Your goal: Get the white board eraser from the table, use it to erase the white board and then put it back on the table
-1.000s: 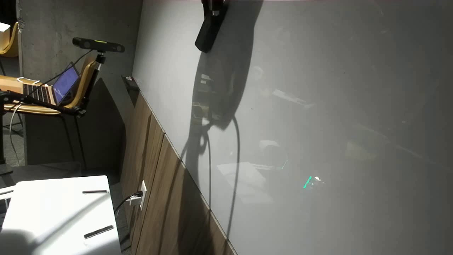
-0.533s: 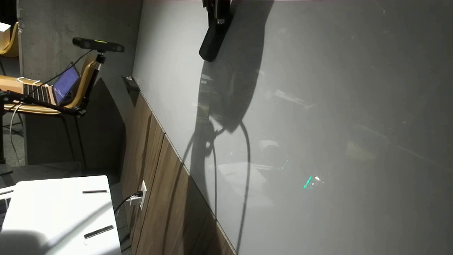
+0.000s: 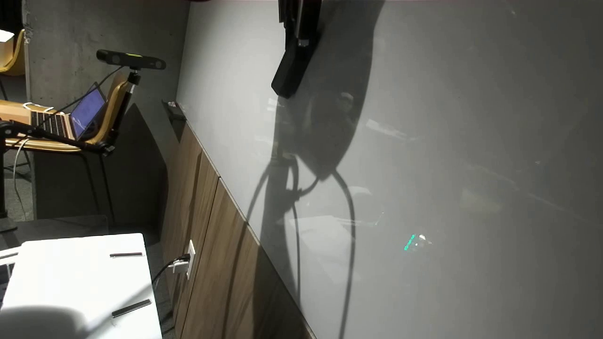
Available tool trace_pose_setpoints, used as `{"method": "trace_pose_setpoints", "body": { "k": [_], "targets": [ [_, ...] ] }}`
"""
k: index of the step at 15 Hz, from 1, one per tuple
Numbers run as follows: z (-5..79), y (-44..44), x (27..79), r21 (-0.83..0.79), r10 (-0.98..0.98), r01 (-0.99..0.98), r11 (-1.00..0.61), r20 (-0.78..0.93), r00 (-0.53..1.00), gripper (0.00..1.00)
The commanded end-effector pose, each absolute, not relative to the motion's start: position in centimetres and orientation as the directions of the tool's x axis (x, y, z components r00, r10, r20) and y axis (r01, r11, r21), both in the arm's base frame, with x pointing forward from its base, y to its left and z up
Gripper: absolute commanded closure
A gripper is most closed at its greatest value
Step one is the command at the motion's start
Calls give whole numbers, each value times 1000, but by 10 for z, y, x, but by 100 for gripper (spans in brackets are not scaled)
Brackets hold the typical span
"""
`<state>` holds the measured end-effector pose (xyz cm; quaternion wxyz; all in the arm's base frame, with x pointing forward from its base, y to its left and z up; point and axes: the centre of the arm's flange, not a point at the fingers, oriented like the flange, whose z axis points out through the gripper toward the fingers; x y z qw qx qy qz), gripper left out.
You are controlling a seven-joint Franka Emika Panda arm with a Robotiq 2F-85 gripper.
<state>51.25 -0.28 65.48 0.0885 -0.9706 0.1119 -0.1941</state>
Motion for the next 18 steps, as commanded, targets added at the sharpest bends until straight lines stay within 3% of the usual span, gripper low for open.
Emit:
{"method": "trace_pose_setpoints", "body": {
  "k": [1,11,18],
  "targets": [
    [654,-32,560,-212,-288,-216,-953,415,863,69],
    [538,-58,516,24,-234,-254,-967,314,920,69],
    [526,-27,489,61,-282,-298,-953,191,940,69]
  ]
}}
